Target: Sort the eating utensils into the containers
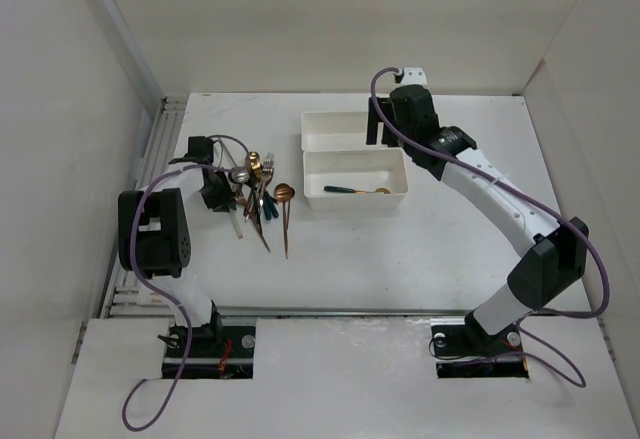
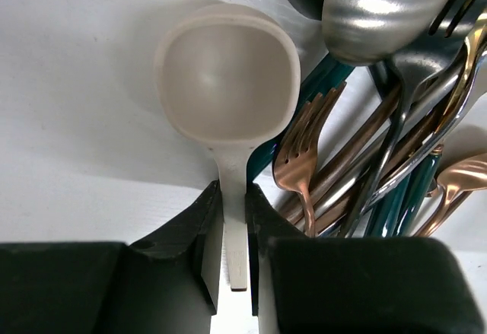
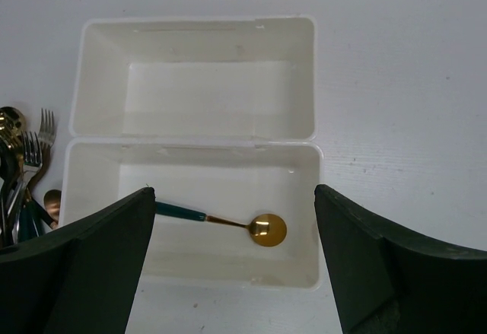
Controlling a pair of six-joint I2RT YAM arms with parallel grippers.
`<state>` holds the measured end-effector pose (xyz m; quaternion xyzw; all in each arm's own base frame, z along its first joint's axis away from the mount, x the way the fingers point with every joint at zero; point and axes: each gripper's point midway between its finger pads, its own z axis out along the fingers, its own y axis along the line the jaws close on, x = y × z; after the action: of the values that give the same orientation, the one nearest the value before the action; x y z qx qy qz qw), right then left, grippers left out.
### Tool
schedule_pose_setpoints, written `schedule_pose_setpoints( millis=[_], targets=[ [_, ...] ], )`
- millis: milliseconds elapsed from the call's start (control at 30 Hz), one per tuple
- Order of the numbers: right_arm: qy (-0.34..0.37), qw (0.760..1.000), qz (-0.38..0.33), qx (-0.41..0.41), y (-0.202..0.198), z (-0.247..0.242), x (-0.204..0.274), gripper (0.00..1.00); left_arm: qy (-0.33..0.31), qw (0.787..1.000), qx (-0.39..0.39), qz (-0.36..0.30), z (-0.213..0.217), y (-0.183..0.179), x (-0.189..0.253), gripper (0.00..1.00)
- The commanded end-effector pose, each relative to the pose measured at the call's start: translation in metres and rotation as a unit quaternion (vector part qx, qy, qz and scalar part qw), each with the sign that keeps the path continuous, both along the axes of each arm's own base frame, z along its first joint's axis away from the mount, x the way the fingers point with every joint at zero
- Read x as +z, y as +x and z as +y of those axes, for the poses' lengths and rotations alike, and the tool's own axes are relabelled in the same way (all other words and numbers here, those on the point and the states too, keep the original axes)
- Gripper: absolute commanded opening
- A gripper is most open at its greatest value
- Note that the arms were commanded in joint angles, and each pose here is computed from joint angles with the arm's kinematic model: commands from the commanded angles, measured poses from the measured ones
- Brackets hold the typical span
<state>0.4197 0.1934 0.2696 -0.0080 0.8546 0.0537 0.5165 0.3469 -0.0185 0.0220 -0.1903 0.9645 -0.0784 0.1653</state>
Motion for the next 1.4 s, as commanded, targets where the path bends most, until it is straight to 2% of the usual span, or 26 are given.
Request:
schedule_pose_setpoints(
  millis=[0, 167, 333, 733, 800, 867, 900, 1000, 1067, 1200, 1267, 1333, 1367],
  targets=[
    [0.011, 1.0, -0.026, -0.011, -0.004, -0.004, 0.025, 0.89, 0.007, 1.0, 0.009, 0.016, 0.004, -0.014, -0.001, 0.0],
    [0.01, 0.999, -0.031, -0.009, -0.001, -0.002, 0.03, 0.89, 0.002, 1.0, 0.012, 0.006, 0.005, -0.016, 0.018, 0.0],
    [0.001, 0.999, -0.036, 0.002, 0.009, 0.004, 0.032, 0.89, -0.018, 0.999, -0.015, -0.03, -0.003, -0.004, 0.046, 0.0],
    [-0.008, 0.999, -0.045, 0.008, 0.015, 0.006, 0.037, 0.89, -0.03, 0.999, -0.036, -0.019, -0.005, -0.009, 0.039, 0.0],
    [-0.008, 0.999, -0.04, 0.013, 0.014, 0.008, 0.033, 0.91, -0.026, 0.999, -0.029, -0.008, 0.0, -0.011, 0.03, 0.0],
    [-0.003, 0.999, -0.032, 0.031, 0.011, 0.014, 0.028, 0.96, -0.022, 1.0, -0.017, -0.004, 0.008, -0.009, 0.024, 0.0],
    [0.001, 0.999, -0.025, 0.038, 0.012, 0.013, 0.023, 1.0, -0.023, 1.0, -0.017, 0.003, 0.008, -0.01, 0.02, 0.05],
    [0.029, 0.999, 0.001, 0.043, 0.015, 0.006, 0.008, 1.0, -0.019, 1.0, -0.022, 0.002, 0.012, -0.007, 0.019, 0.25],
    [0.054, 0.998, 0.013, 0.032, 0.015, -0.003, 0.004, 1.0, -0.019, 1.0, -0.017, -0.003, 0.016, -0.003, 0.019, 0.28],
    [0.075, 0.997, 0.022, -0.01, 0.02, -0.041, -0.007, 1.0, -0.018, 1.0, -0.007, -0.005, 0.024, 0.001, 0.019, 0.27],
    [0.089, 0.995, 0.02, -0.044, 0.019, -0.06, -0.005, 0.9, -0.011, 1.0, -0.005, -0.009, 0.029, 0.003, 0.021, 0.25],
    [0.1, 0.989, 0.027, -0.109, 0.02, -0.101, -0.019, 0.74, -0.011, 1.0, -0.005, -0.008, 0.029, 0.002, 0.019, 0.24],
    [0.112, 0.984, 0.022, -0.133, 0.02, -0.118, -0.019, 0.72, -0.011, 1.0, -0.005, -0.008, 0.029, 0.002, 0.019, 0.24]
  ],
)
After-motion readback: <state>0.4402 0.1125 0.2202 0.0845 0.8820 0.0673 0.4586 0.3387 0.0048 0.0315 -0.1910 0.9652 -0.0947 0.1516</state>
